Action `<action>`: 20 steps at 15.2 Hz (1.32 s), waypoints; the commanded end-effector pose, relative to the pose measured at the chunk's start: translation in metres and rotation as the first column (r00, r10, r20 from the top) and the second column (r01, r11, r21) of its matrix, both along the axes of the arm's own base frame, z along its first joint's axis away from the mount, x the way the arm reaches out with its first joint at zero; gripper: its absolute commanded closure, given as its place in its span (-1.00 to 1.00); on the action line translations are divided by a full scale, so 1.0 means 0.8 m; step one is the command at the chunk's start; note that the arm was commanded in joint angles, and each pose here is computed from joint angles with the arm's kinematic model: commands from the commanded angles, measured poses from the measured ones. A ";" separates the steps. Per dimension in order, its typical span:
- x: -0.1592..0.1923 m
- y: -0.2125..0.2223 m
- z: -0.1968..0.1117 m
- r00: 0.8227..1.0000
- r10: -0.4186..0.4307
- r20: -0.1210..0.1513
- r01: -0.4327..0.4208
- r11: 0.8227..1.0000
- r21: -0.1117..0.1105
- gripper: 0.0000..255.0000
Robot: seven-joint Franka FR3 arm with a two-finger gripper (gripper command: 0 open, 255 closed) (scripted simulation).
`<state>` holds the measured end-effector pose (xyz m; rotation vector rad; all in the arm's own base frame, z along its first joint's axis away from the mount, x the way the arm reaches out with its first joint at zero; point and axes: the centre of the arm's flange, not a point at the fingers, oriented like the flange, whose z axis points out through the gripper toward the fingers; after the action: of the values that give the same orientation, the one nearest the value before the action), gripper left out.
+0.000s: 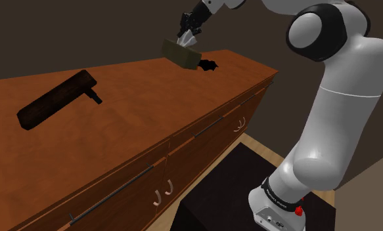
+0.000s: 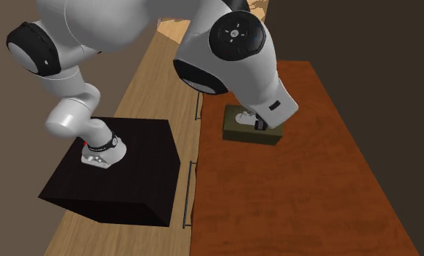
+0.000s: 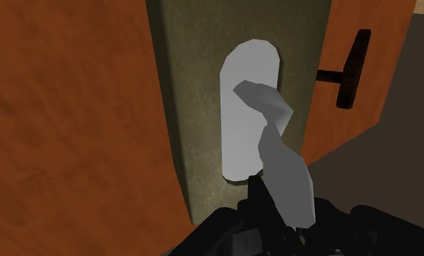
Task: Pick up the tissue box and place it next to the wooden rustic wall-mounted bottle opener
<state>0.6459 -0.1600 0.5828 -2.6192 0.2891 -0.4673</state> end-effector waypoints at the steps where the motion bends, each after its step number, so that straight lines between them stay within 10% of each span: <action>1: 0.005 0.032 0.003 1.000 -0.001 0.000 0.001 1.000 0.000 1.00; 20: 0.064 0.340 0.004 1.000 -0.001 0.000 0.001 1.000 0.000 1.00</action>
<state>0.6939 0.0996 0.5863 -2.6200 0.2888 -0.4674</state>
